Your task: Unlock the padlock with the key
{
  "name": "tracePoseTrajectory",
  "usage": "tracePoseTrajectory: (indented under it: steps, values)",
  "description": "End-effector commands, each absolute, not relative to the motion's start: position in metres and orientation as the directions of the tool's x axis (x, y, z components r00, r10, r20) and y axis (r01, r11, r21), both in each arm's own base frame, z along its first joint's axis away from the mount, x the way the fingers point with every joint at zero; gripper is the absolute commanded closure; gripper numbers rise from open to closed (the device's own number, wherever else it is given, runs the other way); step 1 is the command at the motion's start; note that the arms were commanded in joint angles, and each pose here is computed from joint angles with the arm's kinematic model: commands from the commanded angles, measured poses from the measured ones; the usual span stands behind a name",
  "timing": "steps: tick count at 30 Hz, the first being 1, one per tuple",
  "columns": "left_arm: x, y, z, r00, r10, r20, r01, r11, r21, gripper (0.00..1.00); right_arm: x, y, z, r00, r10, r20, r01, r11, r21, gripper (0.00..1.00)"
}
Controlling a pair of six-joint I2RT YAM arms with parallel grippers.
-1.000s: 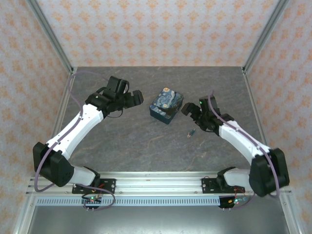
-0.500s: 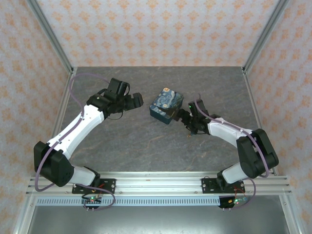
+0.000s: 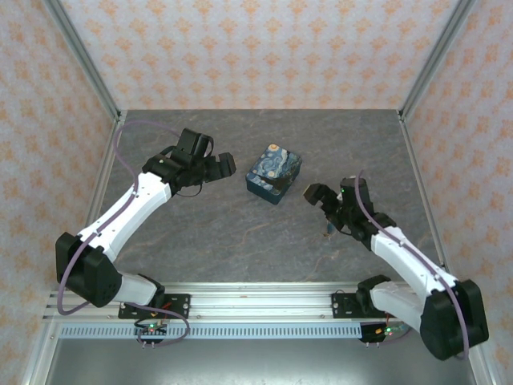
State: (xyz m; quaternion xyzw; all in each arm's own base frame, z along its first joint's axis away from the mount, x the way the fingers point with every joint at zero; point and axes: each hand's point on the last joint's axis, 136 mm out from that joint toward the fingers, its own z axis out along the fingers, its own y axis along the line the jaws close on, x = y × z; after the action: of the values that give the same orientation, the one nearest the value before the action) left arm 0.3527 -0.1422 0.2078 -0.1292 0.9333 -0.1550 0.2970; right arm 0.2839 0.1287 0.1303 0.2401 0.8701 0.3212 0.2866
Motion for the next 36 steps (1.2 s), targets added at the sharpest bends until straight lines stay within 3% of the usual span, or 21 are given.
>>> tracePoseTrajectory:
  steps: [1,11,22,31,36]
  values:
    - [0.356,-0.132,0.215,-0.773,-0.317,-0.550,-0.151,0.933,-0.326,0.02,0.290,0.114,0.149,-0.688,0.612,-0.391,0.233,0.696,0.679,0.01]
    - [0.355,-0.131,0.215,-0.771,-0.324,-0.548,-0.154,0.930,-0.334,0.02,0.272,0.080,0.099,-0.697,0.634,-0.335,0.421,0.740,0.524,0.01]
    - [0.358,-0.137,0.210,-0.776,-0.332,-0.537,-0.149,0.923,-0.355,0.02,0.257,0.088,0.060,-0.750,0.617,-0.240,0.456,0.744,0.489,0.01]
    - [0.358,-0.139,0.208,-0.777,-0.339,-0.530,-0.148,0.918,-0.369,0.02,0.268,0.119,0.053,-0.787,0.575,-0.223,0.414,0.761,0.499,0.01]
    - [0.359,-0.140,0.205,-0.780,-0.338,-0.526,-0.149,0.918,-0.369,0.02,0.271,0.174,0.093,-0.847,0.446,-0.289,0.256,0.819,0.514,0.01]
